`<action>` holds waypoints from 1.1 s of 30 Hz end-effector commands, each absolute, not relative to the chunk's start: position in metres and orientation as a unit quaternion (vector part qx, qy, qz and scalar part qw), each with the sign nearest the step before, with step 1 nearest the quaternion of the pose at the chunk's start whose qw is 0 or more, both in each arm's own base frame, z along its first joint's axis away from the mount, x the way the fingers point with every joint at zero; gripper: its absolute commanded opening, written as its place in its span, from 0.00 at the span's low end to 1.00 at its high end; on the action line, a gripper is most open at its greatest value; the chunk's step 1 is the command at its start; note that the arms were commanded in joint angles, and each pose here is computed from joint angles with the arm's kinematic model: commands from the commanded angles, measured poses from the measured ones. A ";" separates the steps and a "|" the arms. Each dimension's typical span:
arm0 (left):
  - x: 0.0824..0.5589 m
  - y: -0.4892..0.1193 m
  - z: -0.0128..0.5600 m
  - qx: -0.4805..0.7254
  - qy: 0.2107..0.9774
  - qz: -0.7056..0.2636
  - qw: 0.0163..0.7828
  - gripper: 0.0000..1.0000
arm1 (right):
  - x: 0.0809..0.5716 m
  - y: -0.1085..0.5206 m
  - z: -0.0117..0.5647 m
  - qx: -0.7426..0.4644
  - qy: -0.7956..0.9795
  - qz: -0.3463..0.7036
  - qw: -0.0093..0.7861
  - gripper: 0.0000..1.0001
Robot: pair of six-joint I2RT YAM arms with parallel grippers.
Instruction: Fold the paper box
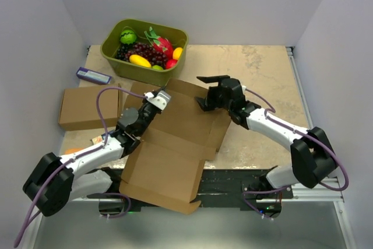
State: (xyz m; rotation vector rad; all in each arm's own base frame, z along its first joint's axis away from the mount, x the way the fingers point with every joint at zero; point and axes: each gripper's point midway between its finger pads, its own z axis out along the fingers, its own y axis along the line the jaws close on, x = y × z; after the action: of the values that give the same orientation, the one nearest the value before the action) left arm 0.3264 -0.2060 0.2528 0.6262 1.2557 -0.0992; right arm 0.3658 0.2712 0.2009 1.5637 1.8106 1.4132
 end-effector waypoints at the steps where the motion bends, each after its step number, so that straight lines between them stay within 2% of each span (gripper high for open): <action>1: 0.305 -0.216 0.331 0.298 0.463 -0.065 0.832 0.00 | 0.354 0.281 0.216 0.523 0.665 0.515 0.141 0.93; 6: 0.293 -0.217 0.346 0.307 0.438 -0.070 0.842 0.00 | 0.343 0.280 0.227 0.504 0.679 0.519 0.125 0.93; 10: 0.285 -0.222 0.350 0.319 0.425 -0.080 0.843 0.00 | 0.344 0.267 0.238 0.502 0.681 0.514 0.142 0.92; 17: 0.278 -0.227 0.347 0.329 0.418 -0.081 0.843 0.00 | 0.343 0.261 0.258 0.489 0.681 0.521 0.161 0.84; 24: 0.268 -0.235 0.335 0.345 0.418 -0.064 0.838 0.00 | 0.338 0.262 0.251 0.489 0.678 0.529 0.148 0.70; 28: 0.268 -0.234 0.328 0.346 0.427 -0.057 0.834 0.02 | 0.337 0.258 0.248 0.495 0.677 0.522 0.157 0.49; 29: 0.268 -0.234 0.326 0.345 0.431 -0.058 0.832 0.04 | 0.337 0.257 0.252 0.493 0.675 0.524 0.161 0.48; 30: 0.269 -0.234 0.324 0.344 0.435 -0.059 0.830 0.11 | 0.338 0.256 0.252 0.494 0.674 0.523 0.165 0.47; 32: 0.271 -0.234 0.321 0.341 0.448 -0.064 0.824 0.15 | 0.338 0.254 0.254 0.495 0.674 0.522 0.169 0.42; 33: 0.272 -0.234 0.319 0.341 0.454 -0.067 0.820 0.22 | 0.340 0.254 0.252 0.496 0.674 0.520 0.173 0.39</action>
State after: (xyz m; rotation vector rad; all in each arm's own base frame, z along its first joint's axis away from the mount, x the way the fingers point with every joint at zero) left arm 0.2781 -0.2327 0.3088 0.7500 0.9865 -0.1113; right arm 0.3327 0.2621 0.2400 1.4321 1.9850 1.4778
